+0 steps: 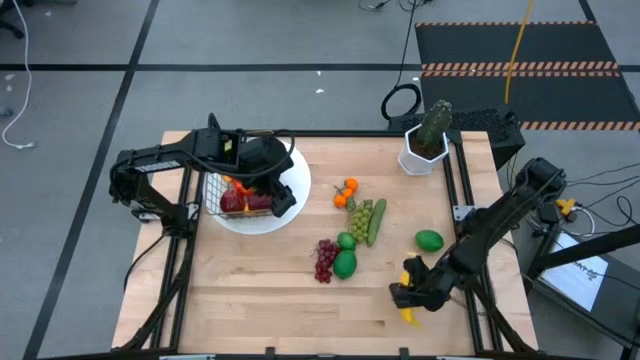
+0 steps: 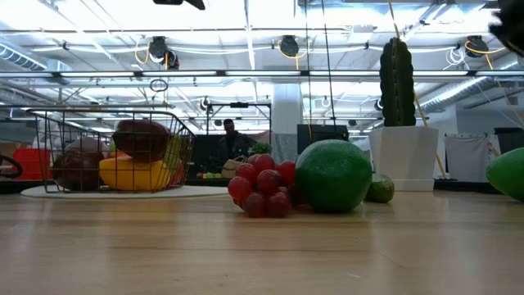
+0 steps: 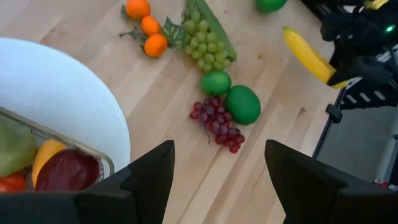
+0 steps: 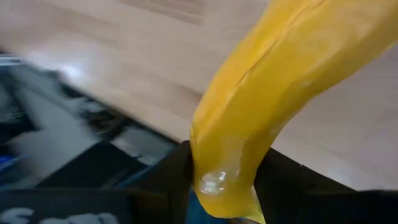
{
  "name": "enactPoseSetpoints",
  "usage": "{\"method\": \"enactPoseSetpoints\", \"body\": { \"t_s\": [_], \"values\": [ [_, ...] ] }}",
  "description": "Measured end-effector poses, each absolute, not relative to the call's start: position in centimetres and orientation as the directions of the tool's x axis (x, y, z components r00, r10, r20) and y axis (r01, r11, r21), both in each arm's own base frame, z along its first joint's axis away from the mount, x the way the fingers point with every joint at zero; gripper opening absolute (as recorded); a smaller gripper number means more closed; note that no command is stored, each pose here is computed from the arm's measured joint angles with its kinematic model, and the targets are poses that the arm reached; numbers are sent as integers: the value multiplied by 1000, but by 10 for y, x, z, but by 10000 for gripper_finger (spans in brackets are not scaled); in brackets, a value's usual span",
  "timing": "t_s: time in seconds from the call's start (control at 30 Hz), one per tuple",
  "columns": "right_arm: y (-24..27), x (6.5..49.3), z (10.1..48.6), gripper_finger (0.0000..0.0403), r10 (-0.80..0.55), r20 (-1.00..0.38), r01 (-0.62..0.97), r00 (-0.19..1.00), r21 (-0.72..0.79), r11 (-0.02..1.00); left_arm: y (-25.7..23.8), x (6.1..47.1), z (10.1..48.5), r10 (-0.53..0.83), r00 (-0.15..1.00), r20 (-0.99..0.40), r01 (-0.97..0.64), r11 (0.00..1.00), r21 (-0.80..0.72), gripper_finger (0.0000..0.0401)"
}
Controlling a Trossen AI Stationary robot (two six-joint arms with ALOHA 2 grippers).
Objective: Build produce basket
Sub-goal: Put the yellow banana into the wire basket
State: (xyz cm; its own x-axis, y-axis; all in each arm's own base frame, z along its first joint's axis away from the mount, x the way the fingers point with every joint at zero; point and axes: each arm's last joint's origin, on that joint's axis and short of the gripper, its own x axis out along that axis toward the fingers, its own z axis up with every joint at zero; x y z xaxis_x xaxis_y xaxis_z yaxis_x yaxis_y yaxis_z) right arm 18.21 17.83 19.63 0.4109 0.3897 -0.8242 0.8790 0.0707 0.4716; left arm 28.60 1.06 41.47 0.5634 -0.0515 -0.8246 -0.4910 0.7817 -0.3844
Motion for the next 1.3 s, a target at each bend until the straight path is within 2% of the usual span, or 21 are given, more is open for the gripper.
{"method": "enactPoseSetpoints", "body": {
  "t_s": [0.2,0.47,0.77,0.9,1.3],
  "values": [
    [155,179,231,141,370,-730,788,574,616,-7,15,290,418,-32,605,-795,-486,776,-401,250],
    [118,195,262,141,344,-589,643,731,764,-60,30,292,420,35,637,-770,-520,757,-396,250],
    [82,219,311,141,311,-464,478,830,878,34,47,291,421,73,644,-762,-568,713,-412,250],
    [64,225,332,141,255,-407,397,877,913,89,54,290,421,88,642,-762,-601,674,-429,250],
    [5,231,370,141,118,-300,262,947,930,256,56,289,421,74,645,-760,-642,592,-488,250]
  ]
}}
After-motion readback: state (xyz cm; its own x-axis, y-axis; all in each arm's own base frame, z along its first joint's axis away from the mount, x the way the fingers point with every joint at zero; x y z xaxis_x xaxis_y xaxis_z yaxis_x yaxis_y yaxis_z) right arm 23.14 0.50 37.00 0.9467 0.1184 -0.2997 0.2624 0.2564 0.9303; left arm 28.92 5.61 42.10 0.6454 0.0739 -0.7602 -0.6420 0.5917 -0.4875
